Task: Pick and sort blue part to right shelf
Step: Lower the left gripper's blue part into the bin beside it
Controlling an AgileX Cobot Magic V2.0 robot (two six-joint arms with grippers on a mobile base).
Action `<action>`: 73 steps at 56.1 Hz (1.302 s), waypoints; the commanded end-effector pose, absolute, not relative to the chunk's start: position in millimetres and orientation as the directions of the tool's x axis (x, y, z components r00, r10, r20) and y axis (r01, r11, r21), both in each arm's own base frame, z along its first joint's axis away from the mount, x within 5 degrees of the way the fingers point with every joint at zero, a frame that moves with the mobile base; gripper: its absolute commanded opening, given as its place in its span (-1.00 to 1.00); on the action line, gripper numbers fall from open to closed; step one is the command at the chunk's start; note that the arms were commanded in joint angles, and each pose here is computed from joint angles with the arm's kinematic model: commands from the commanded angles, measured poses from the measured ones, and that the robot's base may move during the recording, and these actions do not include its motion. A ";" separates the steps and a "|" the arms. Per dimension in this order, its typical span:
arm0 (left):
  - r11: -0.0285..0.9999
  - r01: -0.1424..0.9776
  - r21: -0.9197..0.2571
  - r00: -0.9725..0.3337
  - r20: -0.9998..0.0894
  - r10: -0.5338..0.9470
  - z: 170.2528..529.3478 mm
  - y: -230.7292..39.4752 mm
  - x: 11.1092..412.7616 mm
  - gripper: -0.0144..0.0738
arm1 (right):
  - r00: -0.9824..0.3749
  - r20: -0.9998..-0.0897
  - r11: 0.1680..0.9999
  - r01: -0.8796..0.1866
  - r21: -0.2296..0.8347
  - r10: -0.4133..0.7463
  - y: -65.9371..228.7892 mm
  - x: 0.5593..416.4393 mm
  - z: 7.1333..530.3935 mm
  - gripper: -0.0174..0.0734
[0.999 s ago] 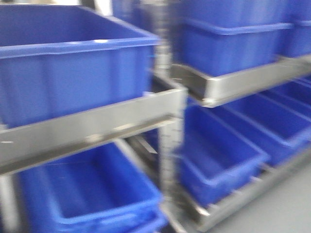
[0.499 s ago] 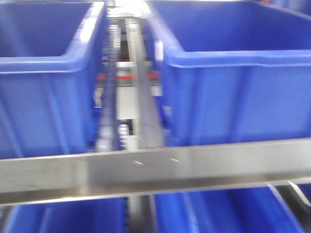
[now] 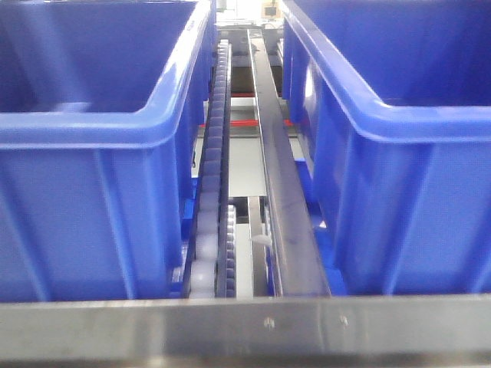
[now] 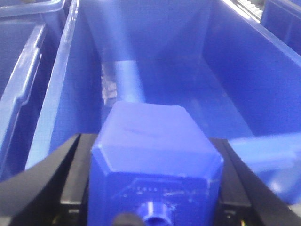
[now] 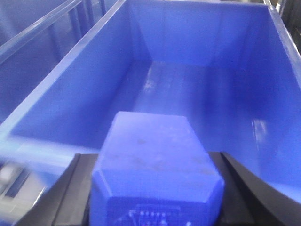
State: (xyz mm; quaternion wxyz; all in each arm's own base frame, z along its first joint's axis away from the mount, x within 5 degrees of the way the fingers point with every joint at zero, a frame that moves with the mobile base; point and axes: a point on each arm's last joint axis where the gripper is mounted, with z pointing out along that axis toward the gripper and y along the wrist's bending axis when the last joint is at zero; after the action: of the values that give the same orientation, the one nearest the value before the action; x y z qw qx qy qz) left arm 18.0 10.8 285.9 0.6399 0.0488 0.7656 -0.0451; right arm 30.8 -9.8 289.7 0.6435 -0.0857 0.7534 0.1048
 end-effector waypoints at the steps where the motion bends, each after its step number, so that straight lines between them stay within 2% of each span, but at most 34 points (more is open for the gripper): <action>1: 0.988 0.155 -0.013 -0.043 -0.999 -0.006 301.7 11.5 11.8 0.08 | -0.056 -0.998 0.959 -0.283 0.015 -0.001 -8.4 31.0 305.4 -0.33; 73: 0.985 0.168 -0.030 -0.038 -0.999 -0.024 302.5 10.2 11.6 0.08 | -0.053 -0.999 0.958 -0.285 0.015 0.000 -8.2 30.9 305.7 -0.33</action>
State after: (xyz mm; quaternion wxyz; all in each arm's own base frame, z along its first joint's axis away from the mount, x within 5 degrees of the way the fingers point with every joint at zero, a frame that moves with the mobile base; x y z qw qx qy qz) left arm 17.9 10.4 285.8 0.6392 0.0482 0.7660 -0.0485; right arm 30.8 -9.8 289.7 0.6435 -0.0857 0.7534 0.1048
